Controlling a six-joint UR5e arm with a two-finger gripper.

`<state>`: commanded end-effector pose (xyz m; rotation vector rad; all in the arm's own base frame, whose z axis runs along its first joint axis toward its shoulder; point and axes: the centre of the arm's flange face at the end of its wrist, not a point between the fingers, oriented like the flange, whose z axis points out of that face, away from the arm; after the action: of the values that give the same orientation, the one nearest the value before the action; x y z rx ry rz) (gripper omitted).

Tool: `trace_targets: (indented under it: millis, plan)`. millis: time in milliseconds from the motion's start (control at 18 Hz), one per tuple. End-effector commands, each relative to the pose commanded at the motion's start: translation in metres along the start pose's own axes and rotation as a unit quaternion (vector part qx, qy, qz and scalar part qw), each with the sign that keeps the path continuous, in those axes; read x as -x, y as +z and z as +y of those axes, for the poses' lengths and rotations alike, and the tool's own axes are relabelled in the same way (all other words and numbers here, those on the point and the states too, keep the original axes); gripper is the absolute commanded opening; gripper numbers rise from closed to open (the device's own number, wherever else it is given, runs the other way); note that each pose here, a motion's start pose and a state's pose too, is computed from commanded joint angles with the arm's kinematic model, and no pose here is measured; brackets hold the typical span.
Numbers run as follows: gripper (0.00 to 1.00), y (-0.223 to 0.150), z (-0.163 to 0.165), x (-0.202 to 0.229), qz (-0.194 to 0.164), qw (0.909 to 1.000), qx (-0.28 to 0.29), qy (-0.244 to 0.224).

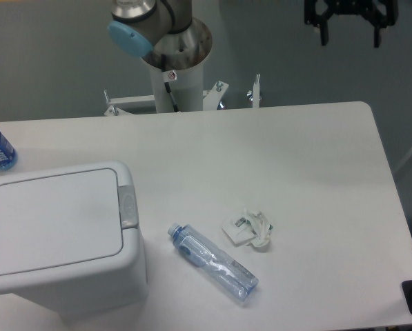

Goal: Open the trash can
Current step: 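Move the open gripper from its raised pose toward the table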

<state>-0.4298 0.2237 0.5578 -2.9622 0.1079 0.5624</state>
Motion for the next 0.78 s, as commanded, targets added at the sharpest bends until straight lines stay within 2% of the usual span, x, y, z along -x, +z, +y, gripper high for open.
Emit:
trace_targets:
  millis: [278, 500, 611, 778]
  plan:
    - [1.00, 0.005, -0.007, 0.004, 0.007, 0.9998, -0.019, -0.005]
    - [1.00, 0.011, -0.016, -0.001, 0.021, 0.9965, -0.048, -0.066]
    - [1.00, 0.014, -0.030, -0.001, 0.039, 0.9872, -0.082, -0.131]
    - [1.00, 0.017, -0.058, -0.007, 0.084, 0.9588, -0.142, -0.231]
